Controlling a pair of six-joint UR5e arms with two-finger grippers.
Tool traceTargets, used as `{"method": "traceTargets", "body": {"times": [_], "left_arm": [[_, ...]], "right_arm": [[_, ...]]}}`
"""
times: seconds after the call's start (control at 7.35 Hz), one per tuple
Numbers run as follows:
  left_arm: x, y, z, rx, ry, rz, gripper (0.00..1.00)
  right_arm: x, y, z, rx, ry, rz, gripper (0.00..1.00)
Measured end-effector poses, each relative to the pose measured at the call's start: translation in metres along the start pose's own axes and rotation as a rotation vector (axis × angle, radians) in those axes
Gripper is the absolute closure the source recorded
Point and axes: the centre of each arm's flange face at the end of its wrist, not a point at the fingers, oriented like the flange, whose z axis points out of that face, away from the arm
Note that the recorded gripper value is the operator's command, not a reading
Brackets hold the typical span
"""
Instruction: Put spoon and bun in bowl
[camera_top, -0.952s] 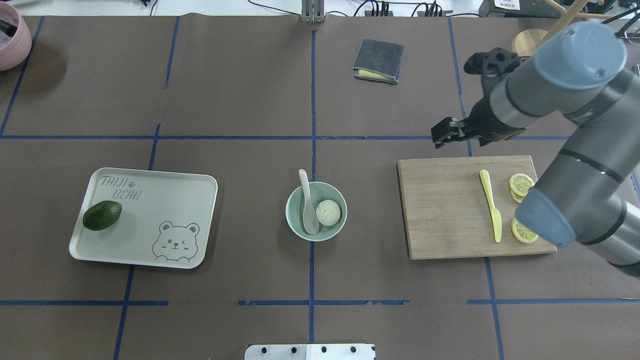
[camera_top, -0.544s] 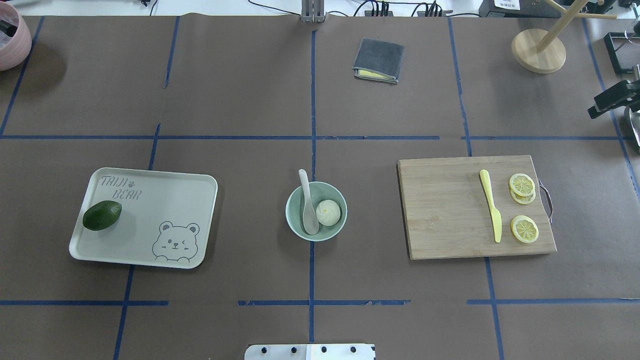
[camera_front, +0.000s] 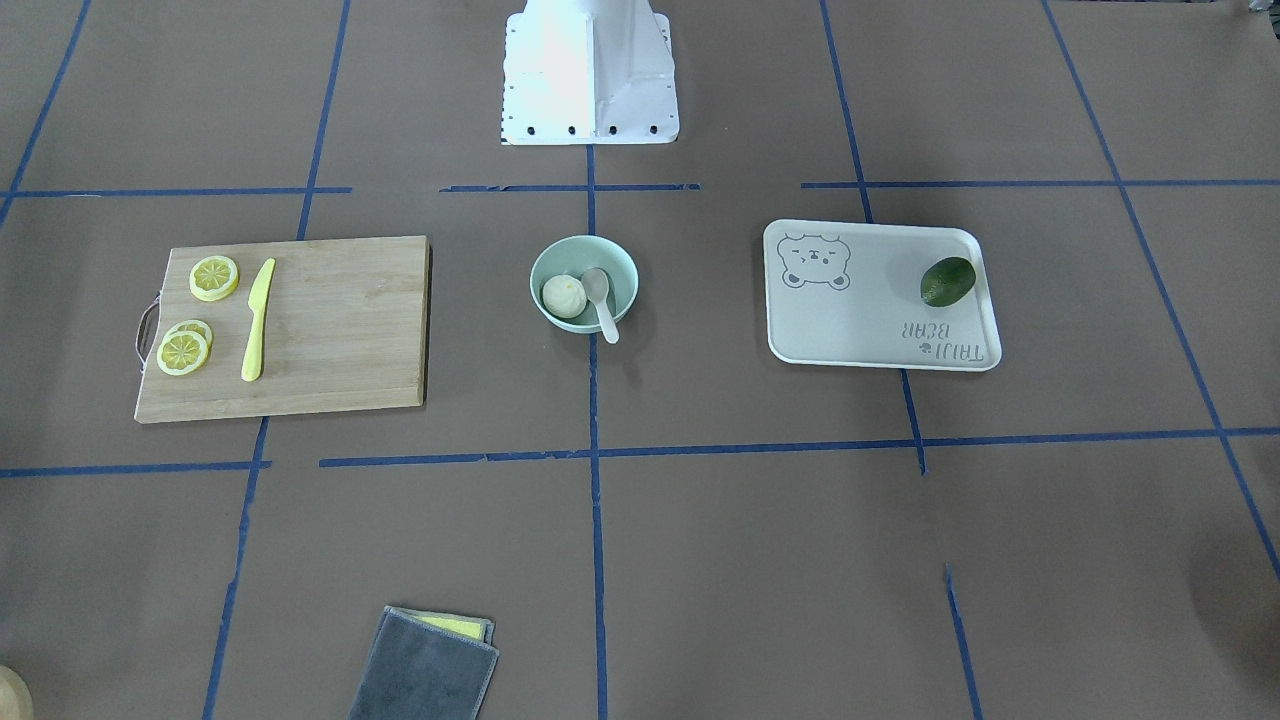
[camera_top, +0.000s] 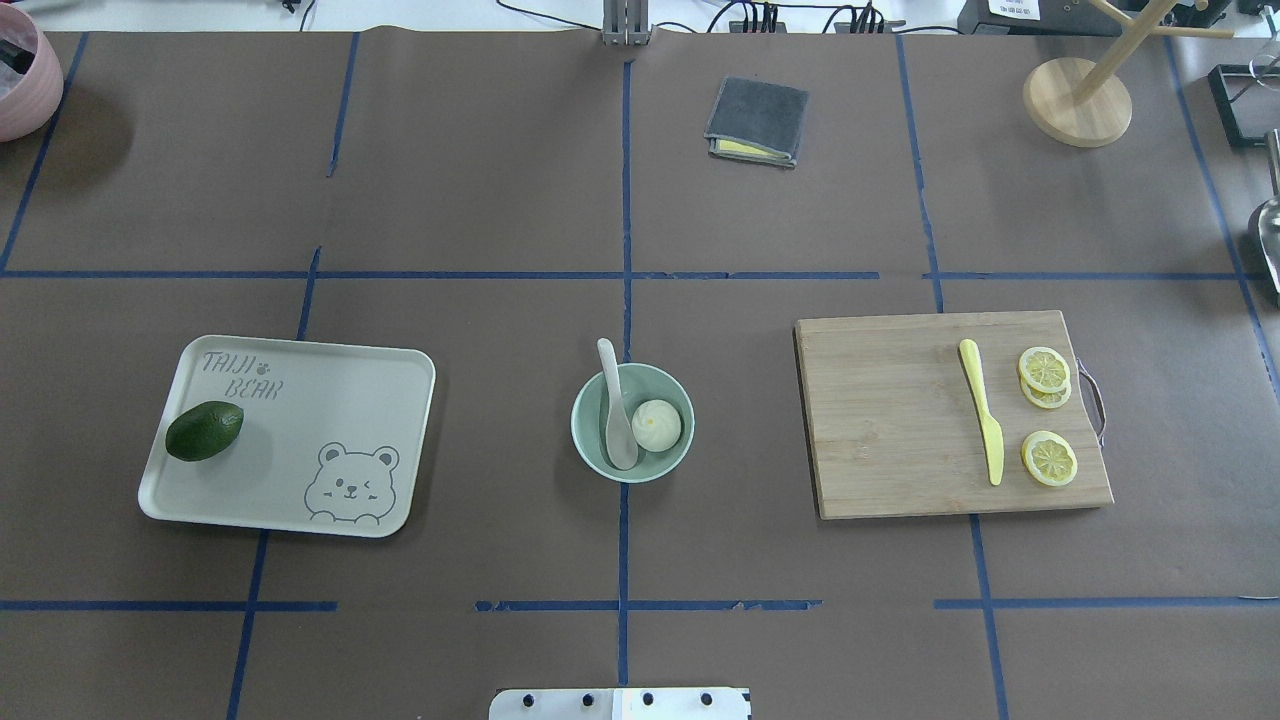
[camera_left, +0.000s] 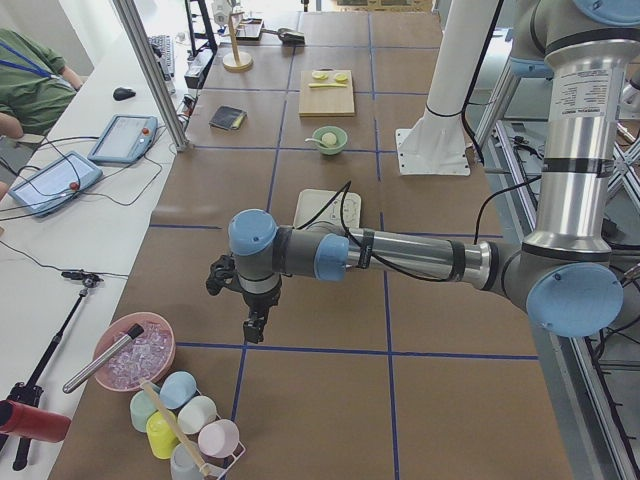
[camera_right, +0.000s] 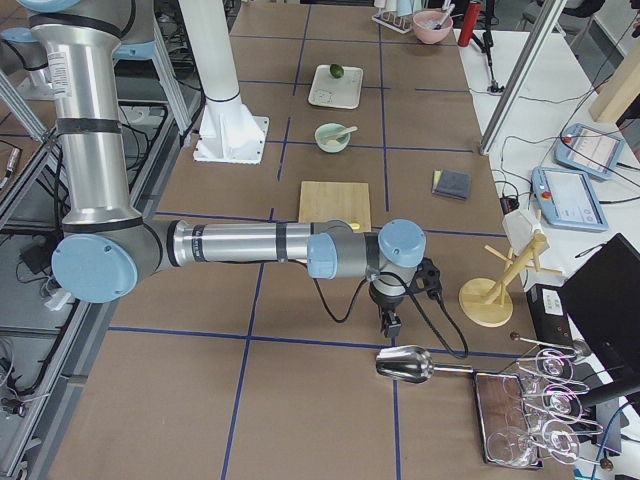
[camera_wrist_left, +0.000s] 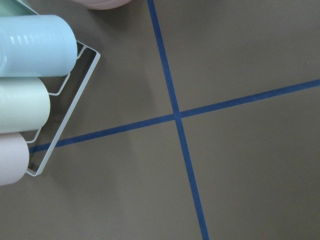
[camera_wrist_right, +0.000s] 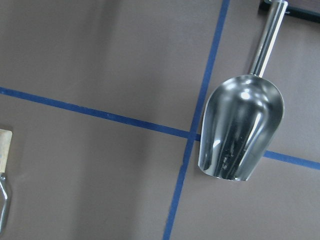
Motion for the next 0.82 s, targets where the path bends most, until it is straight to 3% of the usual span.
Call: {"method": "traceTargets", "body": {"times": [0.82], "left_arm": [[-0.006,0.013,0.009,-0.019,0.002,-0.027,0.0]], "right_arm": [[0.043,0.063,0.017,-0.032,0.007,0.097,0.0]]}}
